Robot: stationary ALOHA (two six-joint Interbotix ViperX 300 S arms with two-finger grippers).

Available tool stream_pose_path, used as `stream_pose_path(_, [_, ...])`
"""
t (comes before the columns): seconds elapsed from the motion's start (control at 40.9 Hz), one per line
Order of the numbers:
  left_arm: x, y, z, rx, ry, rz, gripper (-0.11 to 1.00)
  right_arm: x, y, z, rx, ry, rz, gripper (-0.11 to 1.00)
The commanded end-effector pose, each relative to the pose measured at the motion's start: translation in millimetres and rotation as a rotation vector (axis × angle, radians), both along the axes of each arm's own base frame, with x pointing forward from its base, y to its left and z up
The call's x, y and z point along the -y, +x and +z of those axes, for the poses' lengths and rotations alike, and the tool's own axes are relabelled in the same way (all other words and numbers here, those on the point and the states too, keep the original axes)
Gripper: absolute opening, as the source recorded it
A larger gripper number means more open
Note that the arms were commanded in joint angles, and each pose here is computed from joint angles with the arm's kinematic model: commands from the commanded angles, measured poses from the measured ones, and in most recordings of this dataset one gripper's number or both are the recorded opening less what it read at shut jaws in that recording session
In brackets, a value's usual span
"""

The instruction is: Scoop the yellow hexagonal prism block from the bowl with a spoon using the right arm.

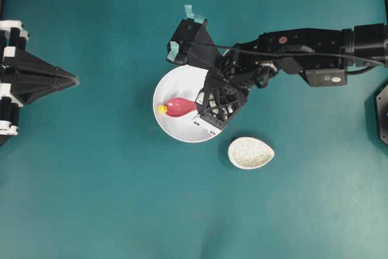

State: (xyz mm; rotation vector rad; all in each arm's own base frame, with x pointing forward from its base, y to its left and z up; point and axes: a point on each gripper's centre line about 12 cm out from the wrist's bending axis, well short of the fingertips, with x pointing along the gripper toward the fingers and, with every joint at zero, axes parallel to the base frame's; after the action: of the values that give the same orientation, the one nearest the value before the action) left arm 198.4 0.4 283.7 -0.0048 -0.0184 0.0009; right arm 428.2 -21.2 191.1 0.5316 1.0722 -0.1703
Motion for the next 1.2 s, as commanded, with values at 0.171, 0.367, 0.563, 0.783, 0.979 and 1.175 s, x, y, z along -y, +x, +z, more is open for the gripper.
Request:
stream_pose_path(0.171, [0,2,11,0.029,0.003,-0.002,-0.01,-2,3,25,0.076,0.004,-0.003,0.2])
stream_pose_path(0.367, [0,2,11,0.028,0.002,-0.002,-0.01,-3,4,26,0.095,0.008,-0.011,0.2])
stream_pose_path(0.563, [0,2,11,0.021,0.0,-0.002,-0.01,-4,3,29,0.105,0.018,-0.015,0.2])
stream_pose_path(0.783, [0,2,10,0.018,0.002,-0.002,-0.01,-6,1,34,0.114,0.033,-0.021,0.2])
stream_pose_path(0.979, [0,2,10,0.02,0.002,-0.002,-0.01,-6,-4,46,0.144,0.038,-0.028,0.2])
stream_pose_path(1.175, [0,2,10,0.02,0.0,-0.002,-0.01,-7,-11,60,0.193,0.037,-0.037,0.2])
